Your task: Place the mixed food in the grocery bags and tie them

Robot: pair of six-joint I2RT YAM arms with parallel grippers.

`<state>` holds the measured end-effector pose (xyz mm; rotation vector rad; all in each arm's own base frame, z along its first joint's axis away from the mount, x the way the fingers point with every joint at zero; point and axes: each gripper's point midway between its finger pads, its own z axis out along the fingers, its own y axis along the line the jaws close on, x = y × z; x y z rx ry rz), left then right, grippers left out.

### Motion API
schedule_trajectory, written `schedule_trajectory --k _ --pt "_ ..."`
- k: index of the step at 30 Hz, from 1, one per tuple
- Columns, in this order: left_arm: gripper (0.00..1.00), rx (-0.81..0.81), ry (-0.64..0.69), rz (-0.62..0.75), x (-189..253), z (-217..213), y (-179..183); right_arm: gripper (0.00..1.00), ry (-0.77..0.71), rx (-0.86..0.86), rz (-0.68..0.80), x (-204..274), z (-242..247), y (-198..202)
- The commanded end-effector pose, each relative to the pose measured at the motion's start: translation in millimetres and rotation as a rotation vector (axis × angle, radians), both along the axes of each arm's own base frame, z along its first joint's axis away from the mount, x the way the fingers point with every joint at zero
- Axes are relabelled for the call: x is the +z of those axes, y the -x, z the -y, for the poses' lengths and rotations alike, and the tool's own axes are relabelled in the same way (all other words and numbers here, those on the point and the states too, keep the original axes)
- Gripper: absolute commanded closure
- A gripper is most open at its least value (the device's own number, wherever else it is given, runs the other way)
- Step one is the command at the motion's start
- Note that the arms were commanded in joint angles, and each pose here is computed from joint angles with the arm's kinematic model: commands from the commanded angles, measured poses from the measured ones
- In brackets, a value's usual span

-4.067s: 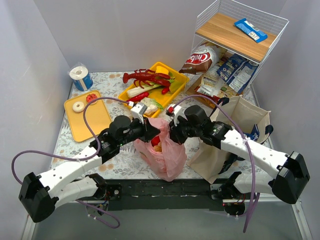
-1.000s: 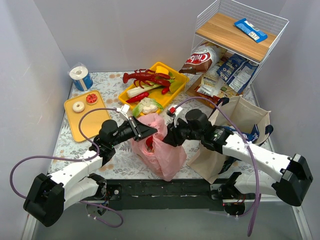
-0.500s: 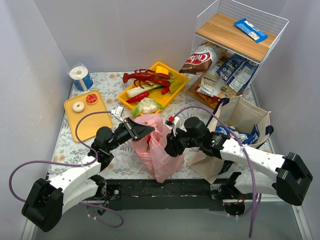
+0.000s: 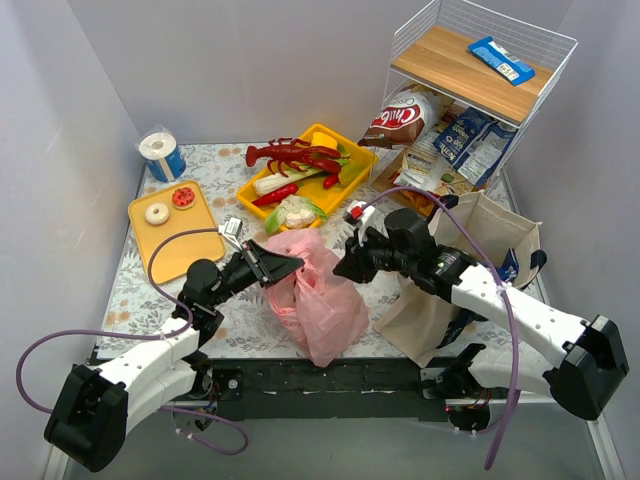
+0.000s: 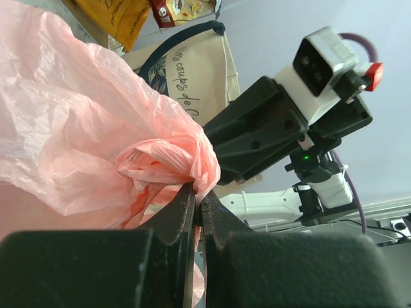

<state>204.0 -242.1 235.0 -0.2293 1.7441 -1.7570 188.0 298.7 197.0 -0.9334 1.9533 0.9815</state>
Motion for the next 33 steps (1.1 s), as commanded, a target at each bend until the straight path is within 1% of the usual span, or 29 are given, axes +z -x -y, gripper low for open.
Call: schedule_trajectory --k 1,3,4,5,11,13,16,18,24,29,33 --pt "1.00 -0.024 -0.011 -0.021 4 1 1 0.76 0.004 0.097 0.134 22 -17 -9" --pt "1.00 -0.017 -0.036 -0.060 0 2 -2 0.73 0.008 0.119 0.191 24 -22 -10" --pt "1.00 -0.017 -0.040 -0.058 0 2 -3 0.70 0.007 0.138 0.206 25 -26 -6" --pt "1.00 -0.017 -0.041 -0.055 3 3 -3 0.69 0.013 0.151 0.224 24 -27 -5" --pt "1.00 0.003 -0.055 -0.074 5 2 -10 0.64 0.076 0.213 0.226 11 -35 13" --pt "1.00 0.004 -0.050 -0.080 6 2 -11 0.63 0.082 0.218 0.240 7 -36 18" --pt "1.00 -0.002 -0.051 -0.089 6 3 -10 0.63 0.092 0.191 0.280 3 -35 13" --pt "1.00 -0.007 -0.048 -0.092 8 3 -10 0.63 0.096 0.160 0.317 5 -37 3" --pt "1.00 -0.019 -0.049 -0.098 10 4 -8 0.65 0.128 0.149 0.404 3 -41 -13" --pt "1.00 -0.021 -0.051 -0.100 11 4 -8 0.65 0.142 0.164 0.465 6 -43 -19" --pt "1.00 -0.025 -0.054 -0.108 9 5 -9 0.64 0.139 0.198 0.475 4 -46 -13"
